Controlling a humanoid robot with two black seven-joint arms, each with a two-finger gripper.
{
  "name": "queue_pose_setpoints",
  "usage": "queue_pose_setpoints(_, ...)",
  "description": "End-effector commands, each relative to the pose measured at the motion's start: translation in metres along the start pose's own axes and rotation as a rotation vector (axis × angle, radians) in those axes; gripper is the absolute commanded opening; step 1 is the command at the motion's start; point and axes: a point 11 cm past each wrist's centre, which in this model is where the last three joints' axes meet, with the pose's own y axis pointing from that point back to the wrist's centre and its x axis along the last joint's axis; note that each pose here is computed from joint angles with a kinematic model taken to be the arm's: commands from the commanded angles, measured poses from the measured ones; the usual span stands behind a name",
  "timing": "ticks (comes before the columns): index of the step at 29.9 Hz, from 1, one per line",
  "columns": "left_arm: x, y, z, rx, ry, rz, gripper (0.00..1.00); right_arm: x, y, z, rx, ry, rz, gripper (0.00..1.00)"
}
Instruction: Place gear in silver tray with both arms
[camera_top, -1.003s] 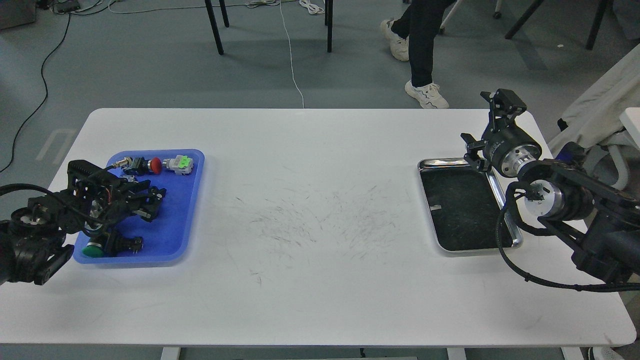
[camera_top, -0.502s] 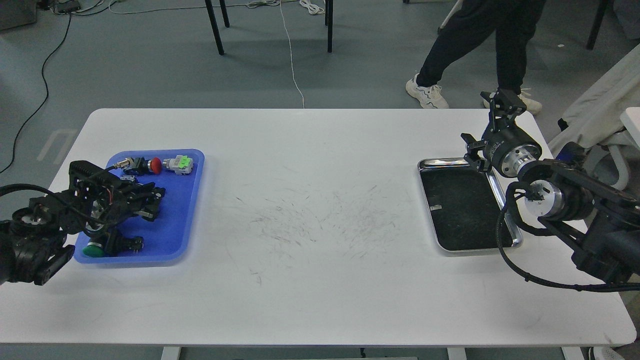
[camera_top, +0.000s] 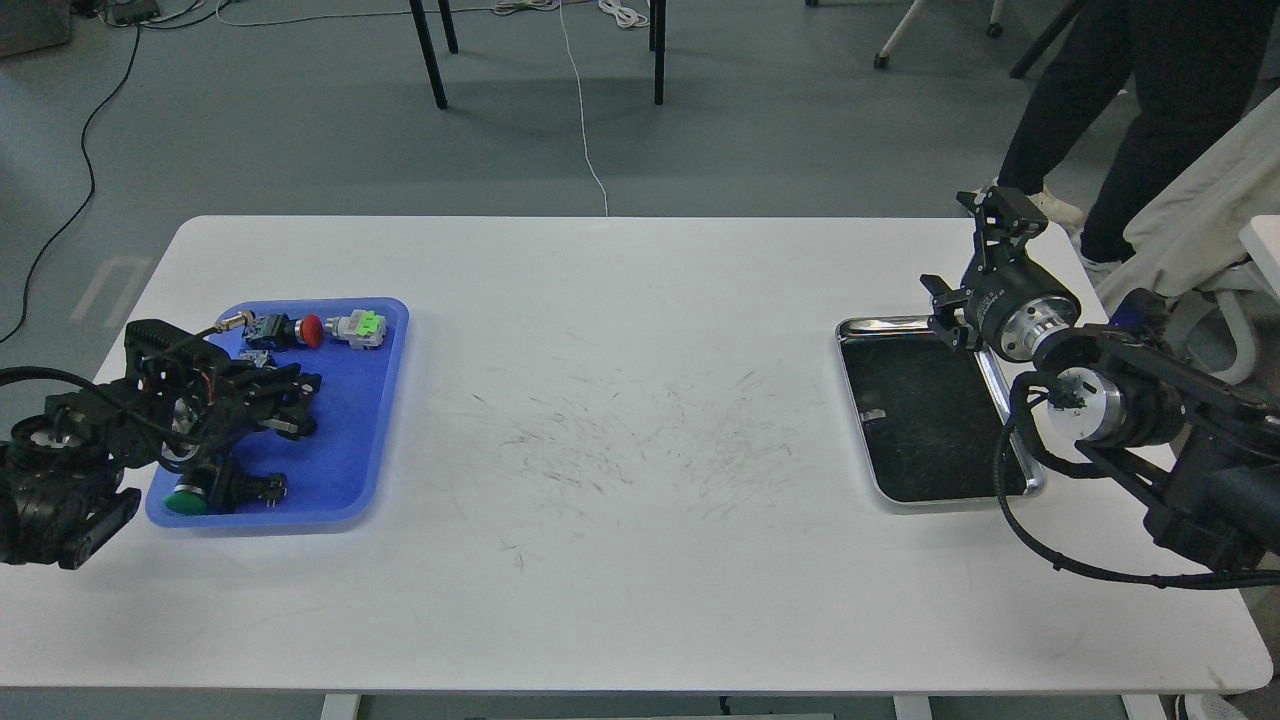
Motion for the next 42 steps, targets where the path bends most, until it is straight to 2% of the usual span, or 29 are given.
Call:
queue_pose_setpoints(1, 0.003, 0.000, 0.000, -0.001, 0.020, 0.015, 0.11, 0.000, 0.000, 0.000, 0.000, 0.000, 0.001, 0.99)
queue_pose_setpoints(14, 0.024, 0.008, -0.006, -0.006, 0.130, 0.073, 0.10, 0.000, 0.000, 0.001, 0.000, 0.000, 0.002, 0.99)
queue_pose_setpoints(21, 0.083, 0.015, 0.000, -0.072, 0.190, 0.180, 0.09, -0.001, 0.000, 0.001, 0.000, 0.000, 0.000, 0.99)
queue_pose_setpoints(28, 0.171, 0.028, 0.046, -0.283, 0.359, 0.237, 0.09, 0.001, 0.000, 0.001, -0.002, 0.002, 0.002, 0.99)
queue_pose_setpoints(33, 0.194, 0.031, 0.062, -0.352, 0.456, 0.302, 0.09, 0.001, 0.001, 0.002, -0.003, 0.002, 0.003, 0.99)
queue_pose_setpoints(37, 0.241, 0.044, 0.091, -0.466, 0.489, 0.389, 0.09, 0.003, 0.001, 0.004, -0.006, 0.002, 0.007, 0.99)
queue_pose_setpoints(42, 0.266, 0.047, 0.122, -0.553, 0.475, 0.413, 0.09, 0.001, 0.001, 0.006, -0.010, 0.000, 0.008, 0.99)
